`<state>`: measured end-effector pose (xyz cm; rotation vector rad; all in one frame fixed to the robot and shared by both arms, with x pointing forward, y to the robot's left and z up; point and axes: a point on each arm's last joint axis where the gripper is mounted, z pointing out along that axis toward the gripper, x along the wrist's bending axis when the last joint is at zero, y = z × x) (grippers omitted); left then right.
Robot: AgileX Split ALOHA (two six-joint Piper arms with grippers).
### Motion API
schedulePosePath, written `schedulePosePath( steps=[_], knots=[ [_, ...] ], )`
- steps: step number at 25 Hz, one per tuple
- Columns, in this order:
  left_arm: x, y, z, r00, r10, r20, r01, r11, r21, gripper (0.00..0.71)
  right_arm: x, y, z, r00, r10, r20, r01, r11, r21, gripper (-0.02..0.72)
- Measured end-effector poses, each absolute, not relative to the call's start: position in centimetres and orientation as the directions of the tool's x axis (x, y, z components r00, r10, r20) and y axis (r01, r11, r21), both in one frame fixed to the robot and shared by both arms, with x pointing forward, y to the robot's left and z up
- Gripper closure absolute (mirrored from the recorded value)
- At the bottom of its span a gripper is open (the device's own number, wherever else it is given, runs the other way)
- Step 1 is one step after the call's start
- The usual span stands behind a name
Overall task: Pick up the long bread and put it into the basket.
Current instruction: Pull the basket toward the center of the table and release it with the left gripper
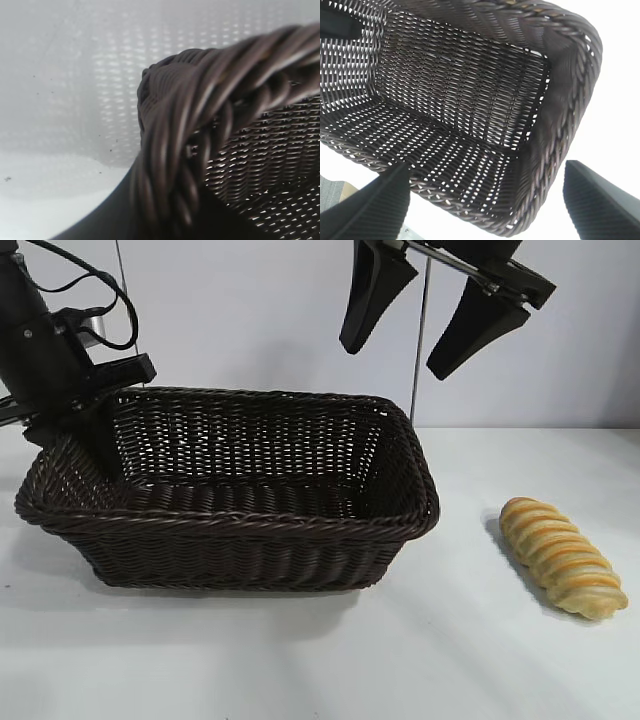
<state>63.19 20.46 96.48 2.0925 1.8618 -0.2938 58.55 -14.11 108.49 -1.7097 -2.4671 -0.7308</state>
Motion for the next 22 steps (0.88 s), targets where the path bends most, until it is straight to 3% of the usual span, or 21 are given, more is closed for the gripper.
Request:
schedulePosePath(
  steps=[11, 20, 22],
  knots=[
    [63.9, 20.4, 92.6, 0.106, 0.927, -0.359, 0.994, -0.101, 0.033, 0.609, 58.6, -14.1, 108.5, -0.386, 0.871, 0.303, 0.896, 0.276, 0.349, 0.102],
    [64.0, 20.3, 92.5, 0.115, 0.926, -0.360, 0.993, -0.108, 0.041, 0.609, 58.6, -14.1, 108.5, -0.386, 0.871, 0.303, 0.895, 0.275, 0.351, 0.102],
    [64.0, 20.3, 92.5, 0.115, 0.926, -0.360, 0.993, -0.107, 0.042, 0.583, 58.6, -14.1, 108.5, -0.386, 0.871, 0.303, 0.895, 0.275, 0.351, 0.102]
  ],
)
